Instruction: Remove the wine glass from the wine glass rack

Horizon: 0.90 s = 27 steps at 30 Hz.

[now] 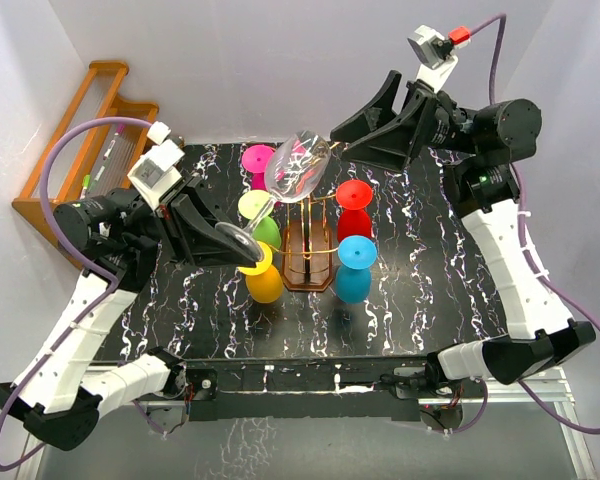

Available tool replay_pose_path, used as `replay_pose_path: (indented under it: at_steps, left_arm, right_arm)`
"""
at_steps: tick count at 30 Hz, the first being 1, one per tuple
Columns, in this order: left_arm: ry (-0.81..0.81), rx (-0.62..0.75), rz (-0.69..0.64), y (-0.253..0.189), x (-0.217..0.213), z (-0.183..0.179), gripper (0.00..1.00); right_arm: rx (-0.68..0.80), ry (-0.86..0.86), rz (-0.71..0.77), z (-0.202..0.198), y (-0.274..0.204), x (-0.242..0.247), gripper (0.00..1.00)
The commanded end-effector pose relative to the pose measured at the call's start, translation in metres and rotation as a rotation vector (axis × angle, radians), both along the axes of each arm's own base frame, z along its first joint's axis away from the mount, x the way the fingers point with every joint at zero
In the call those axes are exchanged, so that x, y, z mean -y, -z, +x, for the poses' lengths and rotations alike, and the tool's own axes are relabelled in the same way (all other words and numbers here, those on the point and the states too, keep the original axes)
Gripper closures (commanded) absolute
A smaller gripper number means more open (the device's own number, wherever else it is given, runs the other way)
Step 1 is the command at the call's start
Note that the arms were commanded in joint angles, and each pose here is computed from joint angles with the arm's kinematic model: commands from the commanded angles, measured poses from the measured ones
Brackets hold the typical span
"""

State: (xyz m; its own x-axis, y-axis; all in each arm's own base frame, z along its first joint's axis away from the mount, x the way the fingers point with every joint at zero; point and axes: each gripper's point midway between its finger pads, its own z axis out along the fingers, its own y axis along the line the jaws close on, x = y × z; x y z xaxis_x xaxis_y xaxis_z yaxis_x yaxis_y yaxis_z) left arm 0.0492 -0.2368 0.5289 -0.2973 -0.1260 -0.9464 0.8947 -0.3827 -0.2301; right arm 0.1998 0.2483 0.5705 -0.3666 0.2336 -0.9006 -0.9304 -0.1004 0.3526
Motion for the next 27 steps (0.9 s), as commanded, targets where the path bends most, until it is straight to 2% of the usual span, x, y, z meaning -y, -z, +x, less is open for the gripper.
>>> replay_pose_path:
  at_steps: [1,21,24,27]
  left_arm:
    - [-0.017,0.066,-0.075,-0.012,-0.003,-0.004,1.00]
    - [-0.007,0.046,-0.081,-0.008,0.008,0.014,1.00]
    - [-0.006,0.041,-0.079,-0.007,0.010,0.017,1.00]
    - [-0.009,0.027,-0.071,-0.004,0.011,0.020,1.00]
  right_arm:
    - [0.070,-0.083,0.022,-0.019,-0.008,0.003,0.33]
    - [0.072,-0.231,0.013,-0.033,0.003,-0.010,0.37]
    - [0.073,-0.242,0.010,-0.034,0.005,-0.012,0.47]
    - [0.073,-0.244,0.004,-0.034,0.006,-0.012,0.79]
